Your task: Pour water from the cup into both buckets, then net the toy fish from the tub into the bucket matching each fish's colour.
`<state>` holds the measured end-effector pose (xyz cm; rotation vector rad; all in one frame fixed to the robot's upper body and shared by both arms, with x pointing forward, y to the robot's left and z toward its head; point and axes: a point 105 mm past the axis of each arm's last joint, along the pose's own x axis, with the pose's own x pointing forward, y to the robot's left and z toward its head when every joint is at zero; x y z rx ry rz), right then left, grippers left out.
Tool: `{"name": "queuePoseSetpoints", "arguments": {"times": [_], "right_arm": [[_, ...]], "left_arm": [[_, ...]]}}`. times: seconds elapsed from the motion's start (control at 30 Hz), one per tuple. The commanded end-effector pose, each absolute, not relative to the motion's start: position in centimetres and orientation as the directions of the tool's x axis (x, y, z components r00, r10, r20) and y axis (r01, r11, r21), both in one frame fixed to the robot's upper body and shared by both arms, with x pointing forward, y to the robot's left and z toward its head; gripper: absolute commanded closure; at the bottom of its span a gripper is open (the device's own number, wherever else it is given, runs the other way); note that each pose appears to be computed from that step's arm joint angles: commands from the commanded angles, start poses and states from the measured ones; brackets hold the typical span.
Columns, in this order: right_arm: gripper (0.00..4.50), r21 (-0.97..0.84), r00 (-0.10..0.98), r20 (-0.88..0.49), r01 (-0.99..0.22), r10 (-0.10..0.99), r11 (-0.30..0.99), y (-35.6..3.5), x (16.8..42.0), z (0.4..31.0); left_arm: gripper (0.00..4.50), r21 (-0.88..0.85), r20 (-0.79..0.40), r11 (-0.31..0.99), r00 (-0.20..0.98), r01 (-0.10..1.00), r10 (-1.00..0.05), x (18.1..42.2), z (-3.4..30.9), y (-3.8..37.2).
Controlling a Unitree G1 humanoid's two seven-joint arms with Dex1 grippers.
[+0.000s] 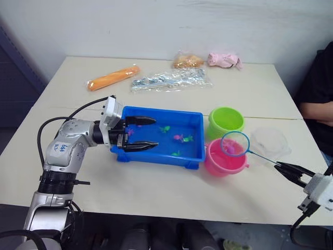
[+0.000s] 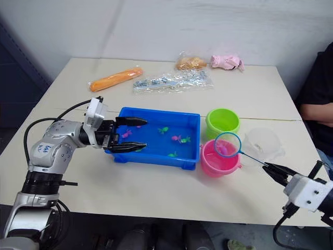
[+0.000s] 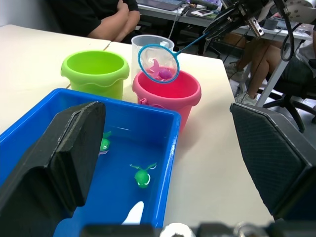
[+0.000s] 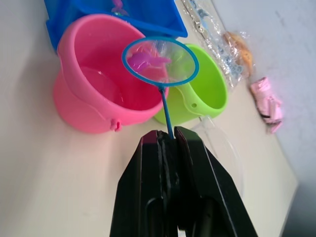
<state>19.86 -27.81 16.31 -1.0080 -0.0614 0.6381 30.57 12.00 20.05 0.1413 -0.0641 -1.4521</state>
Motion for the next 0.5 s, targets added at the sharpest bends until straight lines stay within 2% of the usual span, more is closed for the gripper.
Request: {"name": "queuePoseSetpoints", "arguments": {"times": [0.03,0.2,0.37,0.43,0.5], "right_arm": [[4.50,-0.897,0.834,-0.195,-0.365,0.517,0.249,-27.74,19.51,16.41],[4.50,-0.982,0.833,-0.170,-0.188,0.526,-0.019,-27.40,19.40,16.75],[4.50,-0.983,0.826,-0.151,-0.067,0.542,-0.171,-27.28,19.49,16.66],[4.50,-0.982,0.831,-0.153,-0.066,0.535,-0.179,-27.56,19.74,16.34],[4.50,-0.972,0.828,-0.121,0.012,0.548,-0.234,-27.29,19.77,16.82]], "left_arm": [[0.14,0.168,-0.037,0.096,0.103,0.981,-0.994,30.22,20.69,11.70],[0.14,0.166,-0.030,0.095,0.101,0.982,-0.994,30.18,20.69,11.54],[0.14,0.166,-0.019,0.101,0.106,0.981,-0.994,30.23,20.77,11.46],[0.14,0.166,-0.013,0.105,0.109,0.981,-0.994,30.27,20.83,11.43],[0.14,0.166,-0.003,0.112,0.114,0.980,-0.993,30.31,20.95,11.39]]}}
